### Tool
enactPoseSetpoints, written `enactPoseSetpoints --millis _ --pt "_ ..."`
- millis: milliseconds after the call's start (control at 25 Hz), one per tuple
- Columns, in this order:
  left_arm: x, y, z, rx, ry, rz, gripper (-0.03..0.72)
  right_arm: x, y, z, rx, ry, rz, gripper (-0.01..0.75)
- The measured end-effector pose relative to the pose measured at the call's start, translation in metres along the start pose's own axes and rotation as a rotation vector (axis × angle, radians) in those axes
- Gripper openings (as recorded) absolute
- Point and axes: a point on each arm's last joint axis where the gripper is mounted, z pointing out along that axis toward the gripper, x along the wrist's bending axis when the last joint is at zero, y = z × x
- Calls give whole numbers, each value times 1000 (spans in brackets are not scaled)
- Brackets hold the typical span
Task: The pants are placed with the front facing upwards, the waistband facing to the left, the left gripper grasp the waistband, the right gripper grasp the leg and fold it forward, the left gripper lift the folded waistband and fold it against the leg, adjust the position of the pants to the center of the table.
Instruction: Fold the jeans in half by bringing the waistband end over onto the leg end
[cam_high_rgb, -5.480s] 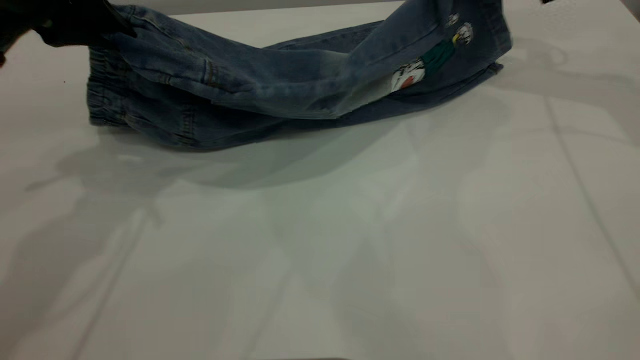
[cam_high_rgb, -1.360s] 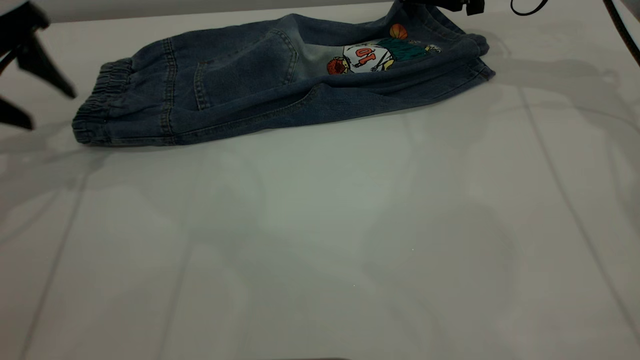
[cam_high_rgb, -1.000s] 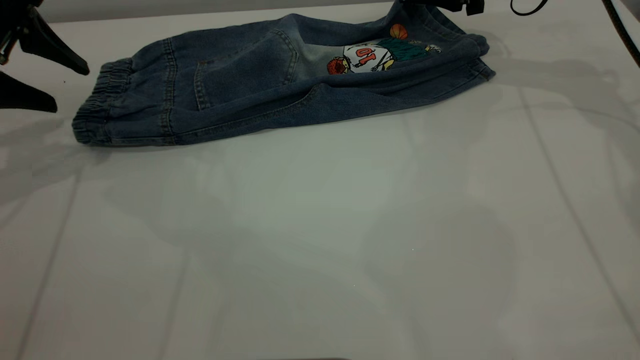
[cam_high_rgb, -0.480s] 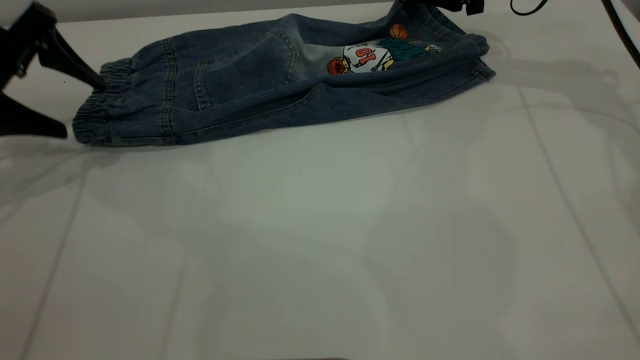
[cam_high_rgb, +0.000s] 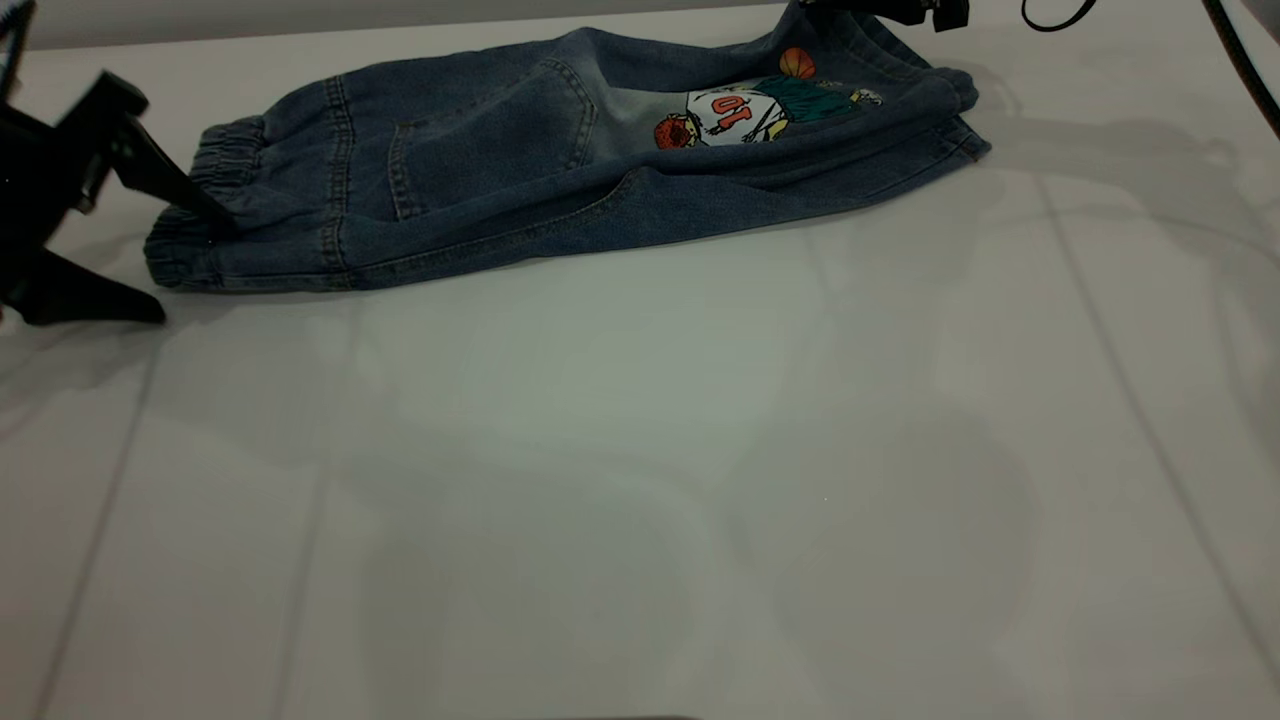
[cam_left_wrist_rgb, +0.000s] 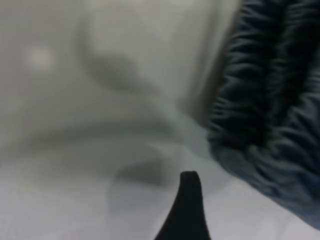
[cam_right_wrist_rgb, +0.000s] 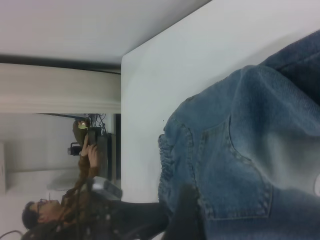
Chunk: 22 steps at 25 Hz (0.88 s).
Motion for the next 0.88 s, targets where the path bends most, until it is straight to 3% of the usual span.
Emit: enactPoseSetpoints --millis 400,680,760,880 --pt "-4 -1 14 -10 -103 -5 591 -1 -1 0 13 -14 -14 537" --pt "-2 6 15 -84 -83 -46 584 -2 -2 0 19 -21 -19 537" --pt "0 5 17 -83 -77 -50 547 -2 -2 0 19 -21 -19 537" --pt "3 4 21 -78 -74 -62 418 -2 -2 0 19 -21 -19 537"
